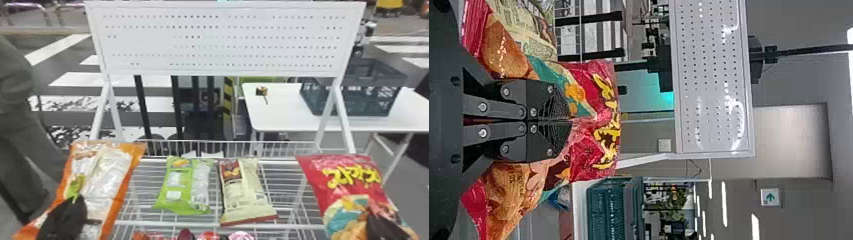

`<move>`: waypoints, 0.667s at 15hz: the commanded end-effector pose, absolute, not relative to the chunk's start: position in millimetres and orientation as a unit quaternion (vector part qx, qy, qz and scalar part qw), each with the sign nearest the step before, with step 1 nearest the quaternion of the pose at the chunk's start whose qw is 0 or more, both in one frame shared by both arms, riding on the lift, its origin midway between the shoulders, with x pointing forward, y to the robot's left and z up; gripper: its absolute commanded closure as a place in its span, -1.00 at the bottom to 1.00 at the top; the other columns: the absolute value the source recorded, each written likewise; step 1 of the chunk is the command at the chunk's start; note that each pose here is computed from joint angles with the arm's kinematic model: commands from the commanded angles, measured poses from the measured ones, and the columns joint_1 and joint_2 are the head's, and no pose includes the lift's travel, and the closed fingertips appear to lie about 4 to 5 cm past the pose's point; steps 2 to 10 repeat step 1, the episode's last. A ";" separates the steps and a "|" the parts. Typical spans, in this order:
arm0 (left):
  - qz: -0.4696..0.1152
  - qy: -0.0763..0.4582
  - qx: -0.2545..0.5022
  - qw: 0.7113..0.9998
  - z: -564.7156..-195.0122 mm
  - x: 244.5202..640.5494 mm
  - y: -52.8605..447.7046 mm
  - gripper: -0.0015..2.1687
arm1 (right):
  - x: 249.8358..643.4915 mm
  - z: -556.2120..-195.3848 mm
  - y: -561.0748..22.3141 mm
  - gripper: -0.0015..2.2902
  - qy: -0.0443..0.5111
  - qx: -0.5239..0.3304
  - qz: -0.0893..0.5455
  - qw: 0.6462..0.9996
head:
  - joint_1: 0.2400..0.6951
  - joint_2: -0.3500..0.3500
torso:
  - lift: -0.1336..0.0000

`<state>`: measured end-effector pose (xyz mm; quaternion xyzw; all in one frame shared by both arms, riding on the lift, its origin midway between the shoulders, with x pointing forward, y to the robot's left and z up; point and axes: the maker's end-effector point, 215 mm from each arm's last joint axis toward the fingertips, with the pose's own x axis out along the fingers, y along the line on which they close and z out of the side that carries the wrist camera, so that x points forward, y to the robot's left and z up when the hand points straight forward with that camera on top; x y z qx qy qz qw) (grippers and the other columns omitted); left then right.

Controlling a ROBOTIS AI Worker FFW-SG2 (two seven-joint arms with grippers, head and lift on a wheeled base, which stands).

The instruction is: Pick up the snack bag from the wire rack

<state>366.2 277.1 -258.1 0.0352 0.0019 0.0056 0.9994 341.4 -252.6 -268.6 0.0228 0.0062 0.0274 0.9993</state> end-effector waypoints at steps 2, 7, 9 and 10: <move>0.006 0.001 0.035 0.999 -257.0 366.2 277.3 0.54 | 340.5 -268.2 -251.5 0.96 0.007 0.023 0.029 0.999 | 0.14 0.00 | 1.00; 0.006 0.001 0.035 0.999 -257.0 366.2 277.3 0.54 | 340.5 -268.2 -251.5 0.96 0.007 0.023 0.029 0.999 | 0.14 0.00 | 1.00; 0.006 0.001 0.035 0.999 -257.0 366.2 277.3 0.54 | 340.5 -268.2 -251.5 0.96 0.007 0.023 0.029 0.999 | 0.14 0.00 | 1.00; 0.006 0.001 0.035 0.999 -257.0 366.2 277.3 0.54 | 340.5 -268.2 -251.5 0.96 0.007 0.023 0.029 0.999 | 0.14 0.00 | 1.00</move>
